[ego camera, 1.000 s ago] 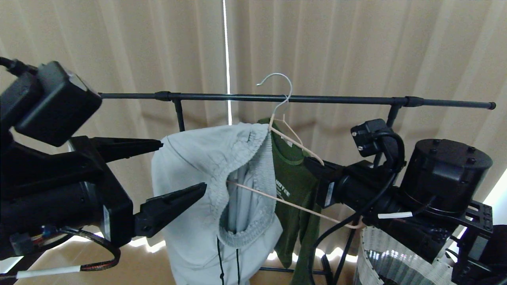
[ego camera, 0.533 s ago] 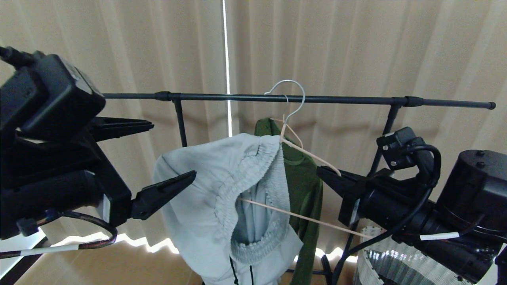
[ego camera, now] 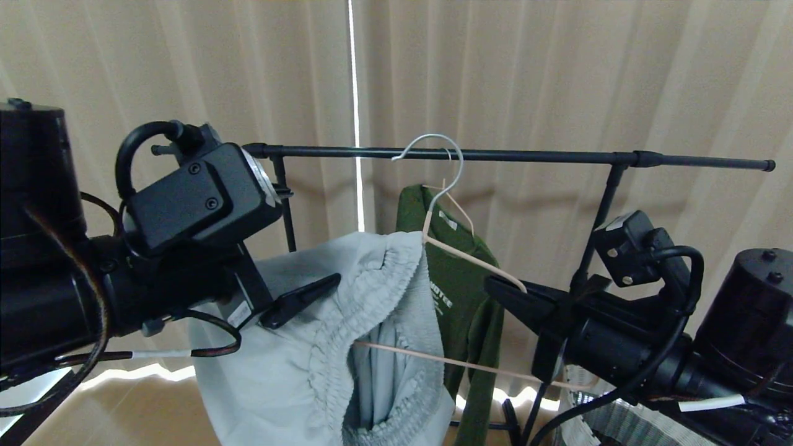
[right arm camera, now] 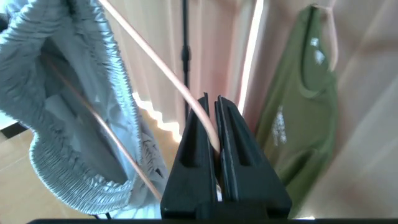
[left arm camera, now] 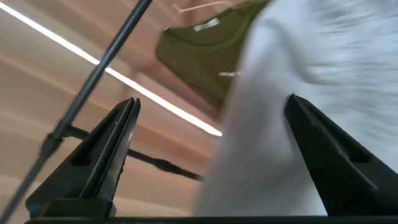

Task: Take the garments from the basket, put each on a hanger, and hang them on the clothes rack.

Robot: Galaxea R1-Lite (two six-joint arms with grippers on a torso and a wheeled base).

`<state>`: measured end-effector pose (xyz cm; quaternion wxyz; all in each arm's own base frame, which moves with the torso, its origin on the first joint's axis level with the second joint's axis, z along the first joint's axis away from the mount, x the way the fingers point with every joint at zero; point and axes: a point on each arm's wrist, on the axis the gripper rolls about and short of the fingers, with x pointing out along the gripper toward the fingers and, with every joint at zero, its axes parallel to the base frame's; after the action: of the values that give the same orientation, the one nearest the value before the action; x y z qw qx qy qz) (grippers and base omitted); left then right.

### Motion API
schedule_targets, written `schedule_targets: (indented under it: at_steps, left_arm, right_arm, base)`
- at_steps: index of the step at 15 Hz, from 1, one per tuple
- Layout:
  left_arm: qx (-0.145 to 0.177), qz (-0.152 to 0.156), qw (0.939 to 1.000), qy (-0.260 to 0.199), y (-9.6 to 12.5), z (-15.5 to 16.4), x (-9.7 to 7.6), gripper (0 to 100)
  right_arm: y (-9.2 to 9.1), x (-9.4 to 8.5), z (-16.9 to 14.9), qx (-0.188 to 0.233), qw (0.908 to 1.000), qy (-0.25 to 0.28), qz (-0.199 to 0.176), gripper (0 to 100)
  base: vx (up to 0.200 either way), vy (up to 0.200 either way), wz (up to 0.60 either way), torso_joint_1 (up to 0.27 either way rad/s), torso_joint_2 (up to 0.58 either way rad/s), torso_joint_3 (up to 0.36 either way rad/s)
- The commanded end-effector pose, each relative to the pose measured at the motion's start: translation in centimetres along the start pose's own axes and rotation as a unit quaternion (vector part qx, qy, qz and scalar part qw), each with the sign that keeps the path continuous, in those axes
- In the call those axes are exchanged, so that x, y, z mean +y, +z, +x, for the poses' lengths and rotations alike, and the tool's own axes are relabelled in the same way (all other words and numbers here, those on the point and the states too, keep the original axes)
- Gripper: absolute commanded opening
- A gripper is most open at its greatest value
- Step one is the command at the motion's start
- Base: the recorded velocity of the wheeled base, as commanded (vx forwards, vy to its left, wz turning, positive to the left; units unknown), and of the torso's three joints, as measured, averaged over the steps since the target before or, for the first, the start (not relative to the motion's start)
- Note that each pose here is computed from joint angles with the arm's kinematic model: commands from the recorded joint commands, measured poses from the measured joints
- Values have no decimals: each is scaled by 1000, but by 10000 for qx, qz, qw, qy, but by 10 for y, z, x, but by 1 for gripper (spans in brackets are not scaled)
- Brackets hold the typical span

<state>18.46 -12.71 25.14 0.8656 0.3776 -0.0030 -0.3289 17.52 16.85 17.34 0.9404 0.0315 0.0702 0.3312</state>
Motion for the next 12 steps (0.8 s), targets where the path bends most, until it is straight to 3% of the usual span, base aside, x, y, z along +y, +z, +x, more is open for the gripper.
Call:
schedule_targets:
  at_steps: [1, 7, 8, 12]
  left_arm:
    - [239, -8, 9997, -89, -10, 14, -2, 100]
    - [239, -10, 9997, -89, -10, 14, -2, 100]
    - [233, -10, 9997, -84, -10, 13, -2, 0]
    - [233, -10, 9997, -84, -10, 13, -2, 0]
  right_arm:
    - [1, 4, -2, -36, 10000, 90, -21, 0]
    - [-3, 11, -6, -112, 9988, 468, -103, 0]
    - [-5, 11, -7, -99, 9986, 488, -191, 0]
    - [-6, 11, -9, -129, 9984, 506, -220, 0]
  base:
    - [0, 0, 0, 0, 0, 0]
    - [0, 0, 0, 0, 0, 0]
    - [0, 0, 0, 0, 0, 0]
    - [0, 0, 0, 0, 0, 0]
